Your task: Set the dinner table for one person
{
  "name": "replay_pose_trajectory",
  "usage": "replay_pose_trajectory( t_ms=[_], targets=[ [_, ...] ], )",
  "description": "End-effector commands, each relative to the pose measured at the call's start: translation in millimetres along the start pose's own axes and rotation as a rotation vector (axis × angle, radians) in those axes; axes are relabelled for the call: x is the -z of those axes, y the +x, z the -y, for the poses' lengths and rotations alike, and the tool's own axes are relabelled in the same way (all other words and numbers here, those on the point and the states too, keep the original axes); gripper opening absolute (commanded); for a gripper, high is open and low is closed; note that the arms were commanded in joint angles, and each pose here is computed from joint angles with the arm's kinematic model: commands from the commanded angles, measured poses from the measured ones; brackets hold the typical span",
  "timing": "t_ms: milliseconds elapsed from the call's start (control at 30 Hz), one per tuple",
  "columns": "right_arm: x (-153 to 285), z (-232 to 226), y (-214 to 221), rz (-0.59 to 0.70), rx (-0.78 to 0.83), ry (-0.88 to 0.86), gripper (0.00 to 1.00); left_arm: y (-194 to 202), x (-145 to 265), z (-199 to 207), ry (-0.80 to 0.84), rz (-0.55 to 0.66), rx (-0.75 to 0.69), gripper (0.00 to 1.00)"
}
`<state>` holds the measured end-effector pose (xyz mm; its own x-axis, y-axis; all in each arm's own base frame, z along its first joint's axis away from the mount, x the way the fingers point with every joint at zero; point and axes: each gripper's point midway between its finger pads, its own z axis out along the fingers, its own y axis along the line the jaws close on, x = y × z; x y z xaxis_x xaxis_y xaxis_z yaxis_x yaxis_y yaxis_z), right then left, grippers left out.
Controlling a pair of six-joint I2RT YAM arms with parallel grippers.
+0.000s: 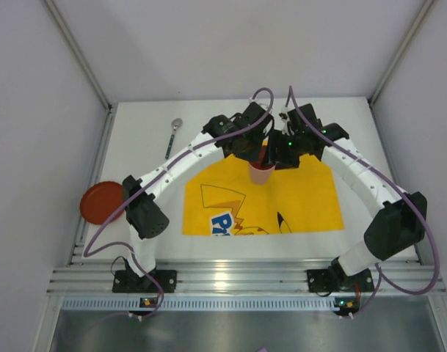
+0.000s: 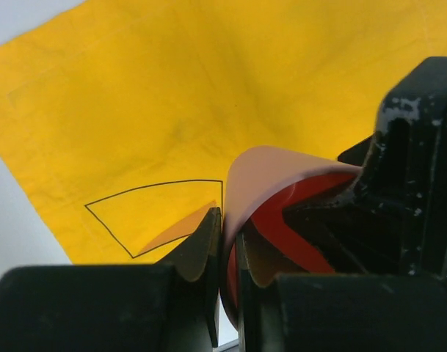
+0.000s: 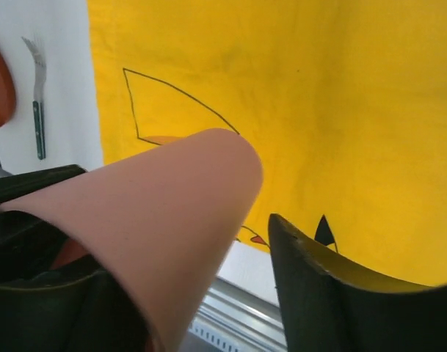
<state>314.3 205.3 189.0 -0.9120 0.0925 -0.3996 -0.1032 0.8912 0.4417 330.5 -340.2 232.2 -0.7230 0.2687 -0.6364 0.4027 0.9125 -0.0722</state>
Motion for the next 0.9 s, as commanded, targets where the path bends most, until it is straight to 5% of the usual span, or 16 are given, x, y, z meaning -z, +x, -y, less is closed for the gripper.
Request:
replay_pose_trajectory(
  t_ms=[0, 33, 100, 133, 333, 467, 867],
  targets=[
    [-3, 31, 8, 0.031, -0.024, 0.161, 0.53, -43, 75, 30, 0.136, 0.177, 0.088, 0.00],
    [-3, 32, 9, 0.033, -0.022, 0.164, 0.28, -38, 76, 35, 0.145, 0.167, 0.085, 0.00],
    [-2, 31, 10, 0.036, -0.020, 0.170, 0.04, -34, 77, 38, 0.147, 0.166, 0.091, 0.07],
    [-2, 30, 9, 0.041, -0.016, 0.171, 0.00, -27, 74, 39, 0.143, 0.147, 0.085, 0.11],
    [7, 33, -7, 0.072, 0.024, 0.226, 0.00, -17, 67, 31, 0.093, 0.132, 0.092, 0.47],
    [19, 70, -34, 0.100, 0.046, 0.401, 0.00, -15, 60, 2, -0.025, 0.131, 0.082, 0.94],
    [25, 179, -117, 0.133, -0.119, 0.536, 0.00, -2, 27, -122, -0.160, 0.075, 0.277, 0.93]
  ],
)
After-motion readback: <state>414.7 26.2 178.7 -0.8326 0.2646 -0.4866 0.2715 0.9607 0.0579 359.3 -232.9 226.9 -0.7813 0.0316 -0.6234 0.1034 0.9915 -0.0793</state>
